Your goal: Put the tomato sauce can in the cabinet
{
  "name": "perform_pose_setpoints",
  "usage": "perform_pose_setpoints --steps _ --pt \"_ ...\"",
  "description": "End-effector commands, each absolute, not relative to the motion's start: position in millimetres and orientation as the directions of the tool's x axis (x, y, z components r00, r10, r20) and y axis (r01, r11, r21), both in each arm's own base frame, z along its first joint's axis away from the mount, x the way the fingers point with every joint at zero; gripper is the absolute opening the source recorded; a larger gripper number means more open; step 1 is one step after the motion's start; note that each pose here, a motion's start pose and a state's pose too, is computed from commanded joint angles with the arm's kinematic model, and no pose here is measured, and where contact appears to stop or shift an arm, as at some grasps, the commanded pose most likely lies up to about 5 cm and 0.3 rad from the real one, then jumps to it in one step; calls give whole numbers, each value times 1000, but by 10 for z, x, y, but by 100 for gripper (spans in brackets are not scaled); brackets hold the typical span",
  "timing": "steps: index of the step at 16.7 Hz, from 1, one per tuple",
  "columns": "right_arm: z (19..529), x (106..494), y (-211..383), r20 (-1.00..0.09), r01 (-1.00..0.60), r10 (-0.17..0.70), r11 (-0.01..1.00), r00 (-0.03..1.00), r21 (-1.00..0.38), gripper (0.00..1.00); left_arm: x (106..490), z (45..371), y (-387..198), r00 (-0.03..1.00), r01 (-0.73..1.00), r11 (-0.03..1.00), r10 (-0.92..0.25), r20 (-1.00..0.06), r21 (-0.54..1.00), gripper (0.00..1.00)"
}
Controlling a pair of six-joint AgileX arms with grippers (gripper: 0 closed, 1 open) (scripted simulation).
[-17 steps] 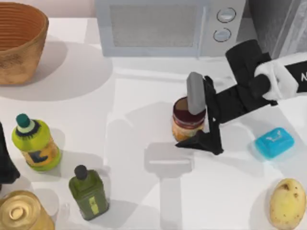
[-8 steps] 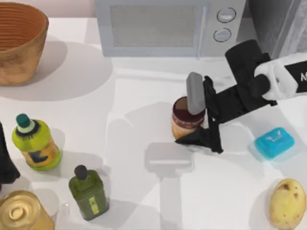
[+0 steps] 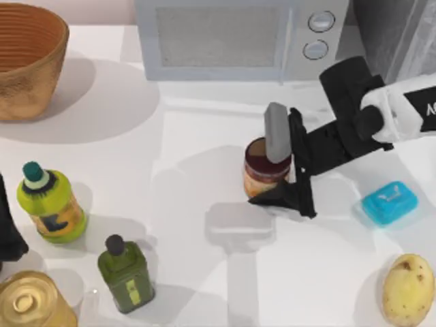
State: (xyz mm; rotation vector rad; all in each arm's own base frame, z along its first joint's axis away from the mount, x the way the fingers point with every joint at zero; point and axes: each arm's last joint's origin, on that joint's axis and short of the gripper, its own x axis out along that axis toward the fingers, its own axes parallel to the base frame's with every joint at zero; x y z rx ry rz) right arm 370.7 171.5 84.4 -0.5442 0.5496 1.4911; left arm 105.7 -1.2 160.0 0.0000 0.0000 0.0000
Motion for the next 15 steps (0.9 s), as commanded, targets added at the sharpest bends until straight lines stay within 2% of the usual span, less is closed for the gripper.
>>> perform_pose_setpoints --steps 6,15 --pt "1051 3762 1760 -634 -1000 773 -2 4 -8 0 1057 1600 -12 1000 0 1000 0 0 0 100" --pt "2283 3736 1701 -644 -1000 765 17 10 4 0 1057 1600 -12 1000 0 1000 0 0 0 100"
